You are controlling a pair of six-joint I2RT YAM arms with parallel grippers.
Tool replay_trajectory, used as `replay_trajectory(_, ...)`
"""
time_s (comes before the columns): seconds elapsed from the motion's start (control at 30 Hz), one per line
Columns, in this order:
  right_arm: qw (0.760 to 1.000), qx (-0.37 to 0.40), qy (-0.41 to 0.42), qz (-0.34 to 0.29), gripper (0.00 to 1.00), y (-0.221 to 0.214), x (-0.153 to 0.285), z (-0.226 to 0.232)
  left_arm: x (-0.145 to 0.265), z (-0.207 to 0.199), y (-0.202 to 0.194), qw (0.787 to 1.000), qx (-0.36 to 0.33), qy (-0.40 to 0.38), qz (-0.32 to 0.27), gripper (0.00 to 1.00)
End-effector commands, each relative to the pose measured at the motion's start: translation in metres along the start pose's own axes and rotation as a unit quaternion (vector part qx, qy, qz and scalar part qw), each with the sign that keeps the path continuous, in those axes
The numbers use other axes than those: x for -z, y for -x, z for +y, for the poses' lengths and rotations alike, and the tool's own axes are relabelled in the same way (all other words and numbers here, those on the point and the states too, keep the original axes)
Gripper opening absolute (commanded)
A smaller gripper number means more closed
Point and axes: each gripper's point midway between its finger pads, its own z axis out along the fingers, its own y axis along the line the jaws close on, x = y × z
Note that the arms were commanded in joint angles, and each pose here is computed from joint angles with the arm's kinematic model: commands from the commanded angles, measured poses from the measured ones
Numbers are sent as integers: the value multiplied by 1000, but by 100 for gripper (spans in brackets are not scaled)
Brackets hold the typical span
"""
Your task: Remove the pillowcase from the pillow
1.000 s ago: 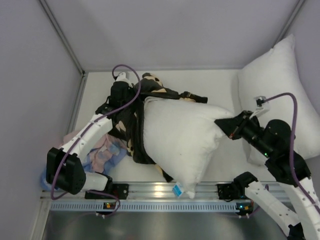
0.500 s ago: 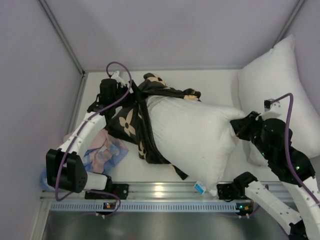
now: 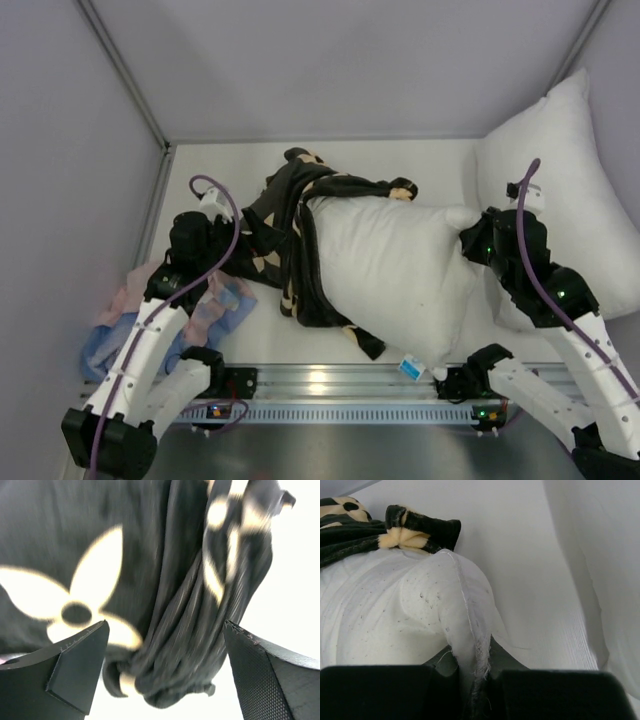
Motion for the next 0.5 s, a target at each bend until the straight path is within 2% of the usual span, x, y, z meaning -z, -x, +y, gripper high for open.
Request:
replay_trajectory(0.0, 995, -35, 56, -74, 0, 53, 5, 30, 10, 3, -36, 999, 22, -22, 37, 98)
replay_trajectory(0.07, 994, -41, 68, -73, 0, 52, 3, 34, 13, 3, -49, 998, 32, -33, 51, 88)
replay_trajectory(0.23, 992, -43, 100, -57, 0, 43, 3, 44, 14, 10, -83, 993, 53, -46, 91, 75)
replay_trajectory(0.37, 989, -49, 128, -56, 0, 43, 9, 52, 12, 8, -94, 991, 54, -50, 109, 78)
replay_trajectory(0.47, 986, -55, 148, -60, 0, 47, 16, 58, 5, 9, -104, 990, 63, -40, 119, 92)
